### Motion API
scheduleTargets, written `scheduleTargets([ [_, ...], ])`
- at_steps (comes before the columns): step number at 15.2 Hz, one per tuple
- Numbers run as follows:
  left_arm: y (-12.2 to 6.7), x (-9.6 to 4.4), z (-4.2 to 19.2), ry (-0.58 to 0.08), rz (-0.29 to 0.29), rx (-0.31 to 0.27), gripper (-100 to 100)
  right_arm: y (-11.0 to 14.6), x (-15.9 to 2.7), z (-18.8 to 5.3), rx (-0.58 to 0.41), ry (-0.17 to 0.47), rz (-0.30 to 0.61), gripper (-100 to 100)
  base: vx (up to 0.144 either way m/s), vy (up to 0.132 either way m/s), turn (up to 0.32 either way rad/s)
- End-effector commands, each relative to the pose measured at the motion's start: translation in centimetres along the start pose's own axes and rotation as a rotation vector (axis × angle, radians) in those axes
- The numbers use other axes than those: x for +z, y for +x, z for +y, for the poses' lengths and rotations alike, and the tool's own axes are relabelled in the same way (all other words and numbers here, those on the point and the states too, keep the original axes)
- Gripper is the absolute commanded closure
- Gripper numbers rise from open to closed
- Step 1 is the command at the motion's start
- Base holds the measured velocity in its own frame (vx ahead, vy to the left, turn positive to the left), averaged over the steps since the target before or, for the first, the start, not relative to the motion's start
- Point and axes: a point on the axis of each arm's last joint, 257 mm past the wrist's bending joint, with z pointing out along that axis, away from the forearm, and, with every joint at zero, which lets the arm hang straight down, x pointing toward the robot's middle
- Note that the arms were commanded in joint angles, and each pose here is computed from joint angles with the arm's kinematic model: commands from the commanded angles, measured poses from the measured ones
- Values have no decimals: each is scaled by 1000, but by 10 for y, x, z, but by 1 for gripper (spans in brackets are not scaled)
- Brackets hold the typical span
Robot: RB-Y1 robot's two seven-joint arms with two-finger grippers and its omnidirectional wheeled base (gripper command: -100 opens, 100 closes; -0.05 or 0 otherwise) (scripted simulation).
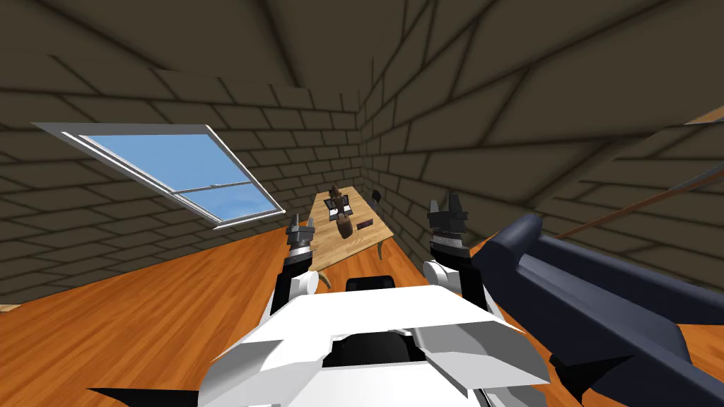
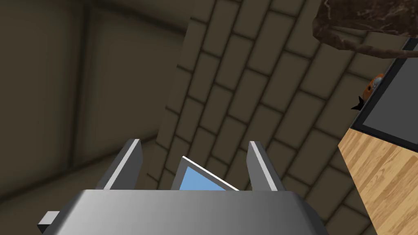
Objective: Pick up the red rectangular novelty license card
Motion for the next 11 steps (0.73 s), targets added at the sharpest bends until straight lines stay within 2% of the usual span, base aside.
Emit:
scheduleTargets([
  [1, -2, 0, 5, -23, 16, 14, -100, 0, 0, 0, 0, 0, 0, 0, -4, -17, -71],
  [4, -15, -1, 25, -105, 30, 43, -100, 0, 0, 0, 0, 0, 0, 0, -21, -64, -248],
  [5, -15, -1, 25, -105, 30, 43, -100, 0, 0, 0, 0, 0, 0, 0, -25, -80, -154],
  [6, -22, -2, 34, -142, 26, 51, -100, 0, 0, 0, 0, 0, 0, 0, -17, -85, -151],
  [7, -22, -2, 34, -142, 26, 51, -100, 0, 0, 0, 0, 0, 0, 0, -10, -82, -129],
  [8, -32, -4, 43, -179, 19, 59, -100, 0, 0, 0, 0, 0, 0, 0, -7, -82, -247],
  [11, -43, -6, 55, -228, 5, 66, -100, 0, 0, 0, 0, 0, 0, 0, -8, -76, -213],
])
